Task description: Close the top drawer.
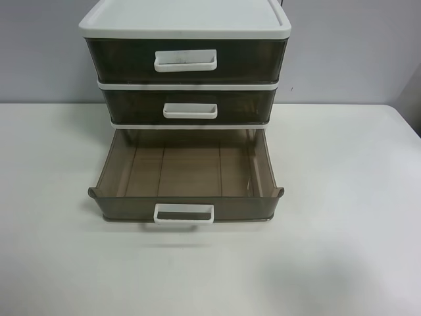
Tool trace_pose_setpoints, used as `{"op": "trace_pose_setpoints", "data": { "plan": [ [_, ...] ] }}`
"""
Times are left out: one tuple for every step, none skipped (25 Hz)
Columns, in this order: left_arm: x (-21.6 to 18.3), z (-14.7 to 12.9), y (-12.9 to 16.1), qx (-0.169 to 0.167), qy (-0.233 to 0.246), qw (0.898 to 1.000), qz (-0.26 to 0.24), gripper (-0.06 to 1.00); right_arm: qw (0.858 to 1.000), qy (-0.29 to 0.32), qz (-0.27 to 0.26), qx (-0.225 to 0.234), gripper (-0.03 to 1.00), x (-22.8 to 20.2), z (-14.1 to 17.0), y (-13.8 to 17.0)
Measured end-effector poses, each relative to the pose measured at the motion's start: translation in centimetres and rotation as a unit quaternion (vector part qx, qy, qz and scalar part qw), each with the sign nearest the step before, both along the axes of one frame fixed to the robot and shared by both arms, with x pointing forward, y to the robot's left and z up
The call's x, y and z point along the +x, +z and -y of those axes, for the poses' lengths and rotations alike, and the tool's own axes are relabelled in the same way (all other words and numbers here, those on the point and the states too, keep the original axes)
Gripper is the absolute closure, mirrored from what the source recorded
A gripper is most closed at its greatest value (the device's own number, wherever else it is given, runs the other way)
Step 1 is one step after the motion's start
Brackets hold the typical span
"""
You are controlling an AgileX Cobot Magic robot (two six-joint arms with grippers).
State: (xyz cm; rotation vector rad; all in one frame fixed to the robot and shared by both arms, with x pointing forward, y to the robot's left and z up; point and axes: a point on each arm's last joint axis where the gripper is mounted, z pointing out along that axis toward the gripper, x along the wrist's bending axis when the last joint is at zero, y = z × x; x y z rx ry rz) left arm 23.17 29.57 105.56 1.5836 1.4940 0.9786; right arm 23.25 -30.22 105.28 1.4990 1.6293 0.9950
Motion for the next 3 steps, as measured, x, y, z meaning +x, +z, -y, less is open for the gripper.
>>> {"op": "trace_pose_setpoints", "data": {
  "plan": [
    [0.00, 0.00, 0.00, 0.000, 0.000, 1.000, 0.000, -0.05, 1.000, 0.000, 0.000, 0.000, -0.02, 0.00, 0.00, 0.00],
    [0.00, 0.00, 0.00, 0.000, 0.000, 1.000, 0.000, -0.05, 1.000, 0.000, 0.000, 0.000, -0.02, 0.00, 0.00, 0.00],
    [0.00, 0.00, 0.00, 0.000, 0.000, 1.000, 0.000, -0.05, 1.000, 0.000, 0.000, 0.000, -0.02, 0.00, 0.00, 0.00]
  ]
}}
